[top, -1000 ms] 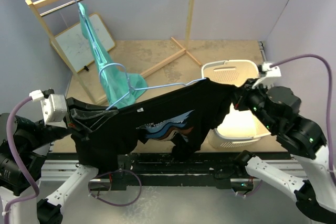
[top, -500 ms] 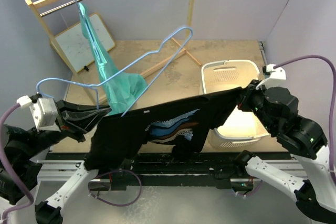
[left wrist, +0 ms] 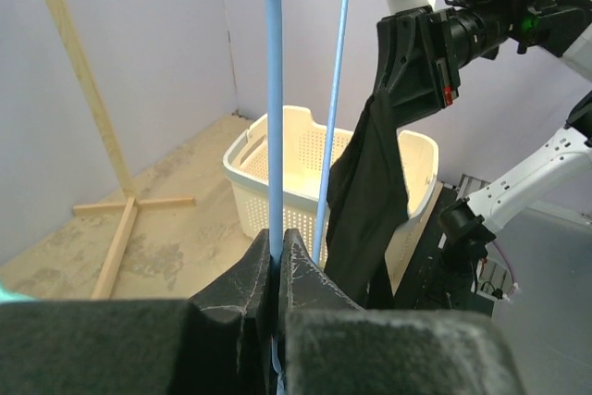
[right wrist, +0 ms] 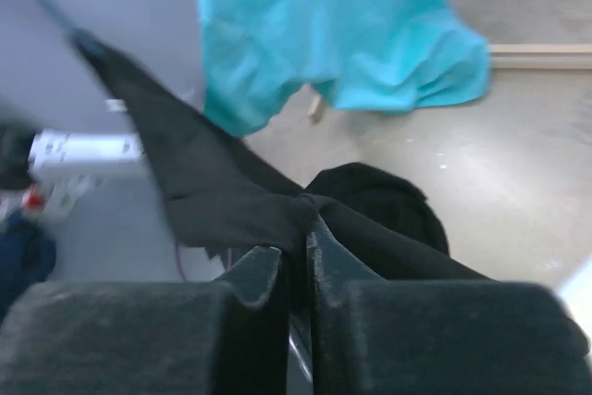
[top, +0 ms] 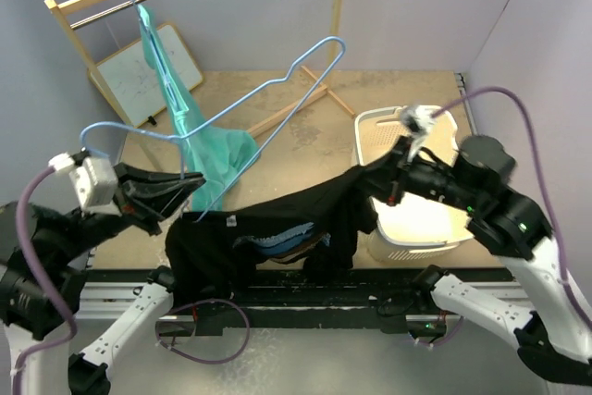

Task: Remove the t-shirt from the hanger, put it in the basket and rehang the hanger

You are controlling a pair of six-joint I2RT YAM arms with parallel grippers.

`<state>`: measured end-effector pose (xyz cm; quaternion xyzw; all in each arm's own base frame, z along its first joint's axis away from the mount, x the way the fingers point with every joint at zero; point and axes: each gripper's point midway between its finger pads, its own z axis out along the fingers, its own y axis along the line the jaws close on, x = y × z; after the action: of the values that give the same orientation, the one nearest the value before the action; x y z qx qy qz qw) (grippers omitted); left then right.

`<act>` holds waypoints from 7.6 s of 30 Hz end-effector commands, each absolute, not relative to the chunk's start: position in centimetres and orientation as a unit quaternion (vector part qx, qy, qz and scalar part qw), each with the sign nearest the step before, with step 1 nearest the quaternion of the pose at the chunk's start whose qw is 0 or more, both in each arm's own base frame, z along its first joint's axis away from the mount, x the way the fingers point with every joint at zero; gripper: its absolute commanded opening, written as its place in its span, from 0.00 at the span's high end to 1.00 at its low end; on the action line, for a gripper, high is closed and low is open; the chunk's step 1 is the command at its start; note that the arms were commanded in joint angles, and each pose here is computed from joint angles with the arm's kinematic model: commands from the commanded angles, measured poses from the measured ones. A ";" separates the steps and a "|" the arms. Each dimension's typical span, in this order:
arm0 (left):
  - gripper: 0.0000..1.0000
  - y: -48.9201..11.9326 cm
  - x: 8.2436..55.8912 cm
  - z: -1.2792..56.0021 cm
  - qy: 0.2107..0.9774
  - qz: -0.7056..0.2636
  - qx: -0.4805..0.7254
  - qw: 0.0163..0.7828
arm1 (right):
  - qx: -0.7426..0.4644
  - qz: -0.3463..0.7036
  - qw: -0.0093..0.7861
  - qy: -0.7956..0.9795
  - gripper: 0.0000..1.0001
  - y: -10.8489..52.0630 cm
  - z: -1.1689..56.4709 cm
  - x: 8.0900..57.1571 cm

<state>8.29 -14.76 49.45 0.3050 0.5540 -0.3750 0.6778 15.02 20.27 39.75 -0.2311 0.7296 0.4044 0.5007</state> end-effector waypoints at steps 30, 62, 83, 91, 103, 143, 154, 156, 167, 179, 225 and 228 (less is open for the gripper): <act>1.00 -19.7 9.6 36.4 0.634 -0.466 0.432 0.441 | -0.406 0.427 0.551 0.591 0.42 22.5 51.4 12.5; 1.00 -20.1 10.8 40.1 0.610 -0.463 0.417 0.490 | -0.462 0.452 0.405 0.646 0.59 26.8 43.4 13.6; 0.18 -16.8 13.5 43.3 0.617 -0.376 0.297 0.624 | -0.309 0.335 0.499 0.737 1.00 20.8 45.5 16.3; 0.11 -12.5 13.7 42.7 0.628 -0.305 0.201 0.687 | -0.198 0.264 0.604 0.726 1.00 16.2 51.2 18.7; 0.16 -7.9 11.3 36.4 0.646 -0.276 0.085 0.706 | -0.146 0.190 0.696 0.677 1.00 22.5 55.2 32.0; 0.22 -8.1 11.9 33.6 0.653 -0.296 0.051 0.696 | -0.182 0.199 0.707 0.653 0.80 32.7 52.1 42.4; 0.22 -8.0 12.0 33.5 0.654 -0.295 0.048 0.695 | -0.238 0.294 0.610 0.696 0.31 29.7 44.8 31.5; 0.23 -8.0 11.9 33.5 0.653 -0.294 0.047 0.696 | -0.258 0.317 0.570 0.713 0.30 30.3 40.9 28.4; 0.23 -7.9 12.2 33.4 0.657 -0.292 0.043 0.693 | -0.336 0.302 0.377 0.808 0.25 35.2 17.4 14.3; 0.24 -7.8 12.3 33.3 0.661 -0.290 0.038 0.691 | -0.392 0.315 0.300 0.811 0.16 37.9 10.2 12.1; 0.24 -7.5 12.1 33.4 0.658 -0.288 0.033 0.695 | -0.096 0.269 0.506 0.814 1.00 25.6 27.1 22.2; 0.24 -7.5 12.2 33.4 0.658 -0.288 0.033 0.695 | -0.062 0.252 0.560 0.787 1.00 21.8 34.0 24.8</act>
<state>12.01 -7.57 32.56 0.0395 0.6688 -0.2830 0.6864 22.42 25.51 25.00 -0.0916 0.8318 0.2495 0.4874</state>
